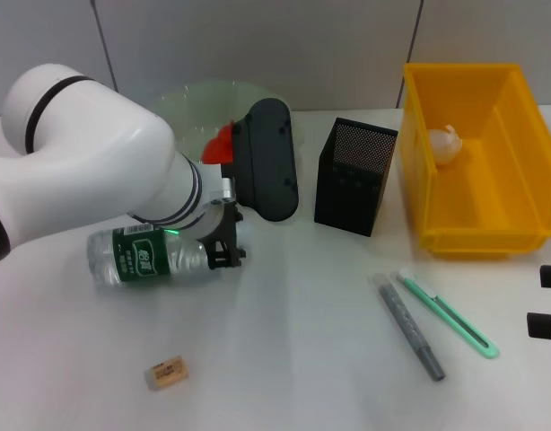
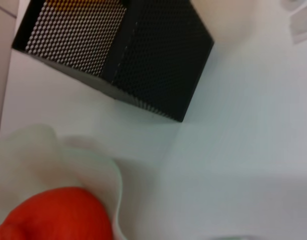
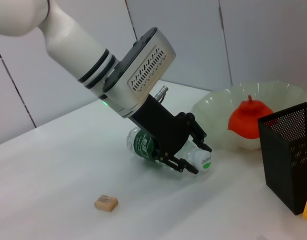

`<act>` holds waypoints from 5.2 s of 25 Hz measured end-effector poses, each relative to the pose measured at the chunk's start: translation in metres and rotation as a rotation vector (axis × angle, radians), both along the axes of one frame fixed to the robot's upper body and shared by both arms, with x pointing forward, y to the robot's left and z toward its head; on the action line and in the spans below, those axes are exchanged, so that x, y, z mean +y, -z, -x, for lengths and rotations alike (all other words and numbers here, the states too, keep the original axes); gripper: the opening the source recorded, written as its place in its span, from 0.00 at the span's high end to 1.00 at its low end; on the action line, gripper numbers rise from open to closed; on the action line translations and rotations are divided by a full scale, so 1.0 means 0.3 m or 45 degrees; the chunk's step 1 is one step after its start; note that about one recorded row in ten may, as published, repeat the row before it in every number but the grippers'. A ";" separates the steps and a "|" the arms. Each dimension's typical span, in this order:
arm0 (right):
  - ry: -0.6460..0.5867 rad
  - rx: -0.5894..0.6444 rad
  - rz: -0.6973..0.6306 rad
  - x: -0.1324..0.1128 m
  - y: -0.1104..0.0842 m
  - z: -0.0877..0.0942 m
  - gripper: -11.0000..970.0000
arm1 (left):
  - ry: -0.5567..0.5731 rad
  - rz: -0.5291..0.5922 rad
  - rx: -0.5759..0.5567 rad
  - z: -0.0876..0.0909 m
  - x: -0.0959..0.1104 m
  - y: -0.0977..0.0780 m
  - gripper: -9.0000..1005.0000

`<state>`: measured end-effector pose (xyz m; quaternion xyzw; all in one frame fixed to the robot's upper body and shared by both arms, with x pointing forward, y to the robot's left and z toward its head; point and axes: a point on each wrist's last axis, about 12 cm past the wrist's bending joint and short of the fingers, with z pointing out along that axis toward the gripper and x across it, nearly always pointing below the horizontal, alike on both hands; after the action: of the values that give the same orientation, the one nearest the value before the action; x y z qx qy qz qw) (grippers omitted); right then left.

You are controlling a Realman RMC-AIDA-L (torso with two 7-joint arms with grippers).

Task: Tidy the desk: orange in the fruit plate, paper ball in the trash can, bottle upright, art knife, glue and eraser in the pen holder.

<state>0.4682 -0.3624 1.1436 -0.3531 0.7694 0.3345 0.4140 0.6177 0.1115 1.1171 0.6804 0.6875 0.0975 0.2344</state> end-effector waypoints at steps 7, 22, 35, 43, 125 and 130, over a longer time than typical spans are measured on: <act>-0.006 -0.009 0.000 0.006 -0.003 -0.010 0.20 | -0.023 0.036 -0.017 0.020 0.020 0.002 0.53; -0.047 -0.027 -0.026 0.035 -0.013 -0.046 0.20 | -0.343 0.503 -0.091 0.178 0.260 -0.132 0.53; -0.089 -0.016 -0.059 0.067 -0.009 -0.076 0.20 | -0.667 1.074 -0.172 0.229 0.506 -0.176 0.51; -0.091 -0.009 -0.064 0.069 -0.007 -0.075 0.20 | -0.698 1.238 -0.186 0.253 0.547 -0.171 0.50; 0.004 0.146 0.130 0.156 -0.201 -0.190 0.20 | -0.331 1.853 -0.021 0.475 0.893 -0.028 0.14; 0.046 0.226 0.370 0.260 -0.299 -0.257 0.20 | -0.212 1.777 0.142 0.551 0.900 -0.003 0.14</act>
<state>0.5454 -0.2842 1.2334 -0.3644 0.8494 0.2423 0.2950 0.4524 0.3815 1.1181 0.3201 0.6504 -0.3837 0.5721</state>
